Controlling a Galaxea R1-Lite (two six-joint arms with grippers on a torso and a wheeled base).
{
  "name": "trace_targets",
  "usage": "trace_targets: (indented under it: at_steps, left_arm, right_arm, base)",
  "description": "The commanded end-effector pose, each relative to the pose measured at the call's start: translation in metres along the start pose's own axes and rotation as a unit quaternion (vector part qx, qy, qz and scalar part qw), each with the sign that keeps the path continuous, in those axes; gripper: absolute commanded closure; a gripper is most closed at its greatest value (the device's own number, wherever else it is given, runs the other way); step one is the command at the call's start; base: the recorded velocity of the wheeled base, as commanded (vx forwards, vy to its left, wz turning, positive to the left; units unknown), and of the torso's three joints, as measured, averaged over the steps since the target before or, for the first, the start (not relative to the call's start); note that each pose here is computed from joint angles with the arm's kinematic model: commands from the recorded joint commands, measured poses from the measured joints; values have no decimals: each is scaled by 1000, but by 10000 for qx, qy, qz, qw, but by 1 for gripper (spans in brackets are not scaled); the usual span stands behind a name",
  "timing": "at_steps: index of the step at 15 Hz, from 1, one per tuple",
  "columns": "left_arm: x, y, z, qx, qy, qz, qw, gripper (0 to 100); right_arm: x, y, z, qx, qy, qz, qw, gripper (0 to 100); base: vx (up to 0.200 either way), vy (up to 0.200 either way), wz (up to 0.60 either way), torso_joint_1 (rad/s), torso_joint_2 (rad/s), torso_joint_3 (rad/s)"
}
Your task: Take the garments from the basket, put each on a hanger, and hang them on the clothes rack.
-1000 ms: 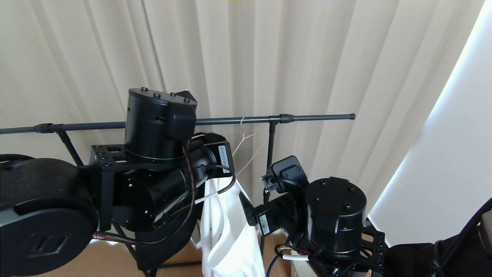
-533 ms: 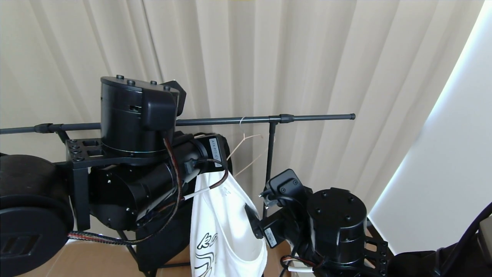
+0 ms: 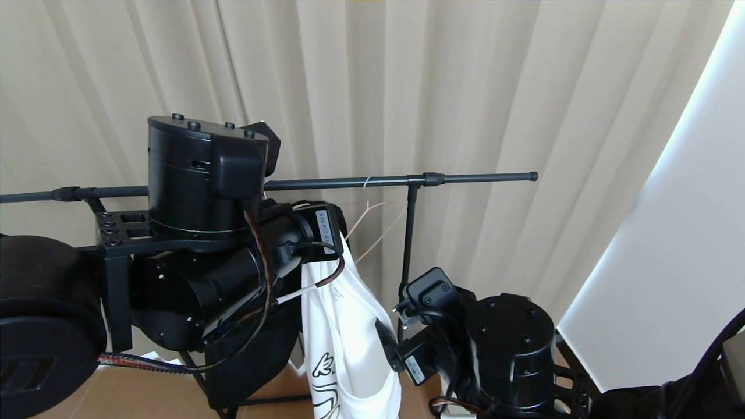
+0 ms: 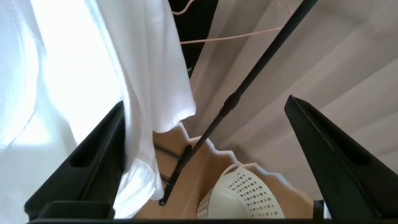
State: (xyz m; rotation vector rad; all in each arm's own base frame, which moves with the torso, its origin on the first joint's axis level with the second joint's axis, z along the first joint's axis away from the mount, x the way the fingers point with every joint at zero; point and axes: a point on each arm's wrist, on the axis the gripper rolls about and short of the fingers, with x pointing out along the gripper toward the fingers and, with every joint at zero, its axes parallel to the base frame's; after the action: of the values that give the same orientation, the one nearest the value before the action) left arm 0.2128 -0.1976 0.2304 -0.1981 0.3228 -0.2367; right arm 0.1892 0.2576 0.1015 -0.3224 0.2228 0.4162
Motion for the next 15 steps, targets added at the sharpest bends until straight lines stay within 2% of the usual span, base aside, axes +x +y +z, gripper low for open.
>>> trace_targets:
  at_steps: [1,2,5,7,8,9,10,11,13,15]
  left_arm:
    - [0,0,-2,32,25,3,10000,100]
    - [0,0,-2,36,32,6,10000,100]
    - [0,0,-3,39,41,2,10000,100]
    - [1,1,-6,83,94,16,9999,100]
    - [2,4,-10,244,166,59,9995,100]
    - [2,4,-11,255,173,62,9995,100]
    - [6,8,-26,659,417,131,9969,100]
    - [10,9,-34,793,549,161,9952,100]
    - [17,11,-50,993,718,207,9922,100]
    - [21,14,-64,1176,815,207,9895,100]
  right_arm:
    - [1,1,-2,-13,16,6,10000,0]
    - [2,1,-3,-14,29,7,10000,100]
    - [1,0,1,30,-33,-6,10000,100]
    - [3,-13,8,145,-115,-197,9996,100]
    - [1,-28,19,259,-268,-376,9986,100]
    - [1,-28,19,259,-268,-376,9986,100]
    - [-1,-56,34,384,-489,-759,9952,100]
    - [-4,-67,41,450,-603,-897,9931,100]
    - [-10,-83,51,528,-768,-1099,9896,100]
    - [-15,-90,57,573,-866,-1176,9876,100]
  base:
    - [0,0,0,0,0,0]
    - [0,0,0,0,0,0]
    - [0,0,0,0,0,0]
    - [0,0,0,0,0,0]
    - [0,0,0,0,0,0]
    - [0,0,0,0,0,0]
    - [0,0,0,0,0,0]
    - [0,0,0,0,0,0]
    - [0,0,0,0,0,0]
    - [0,0,0,0,0,0]
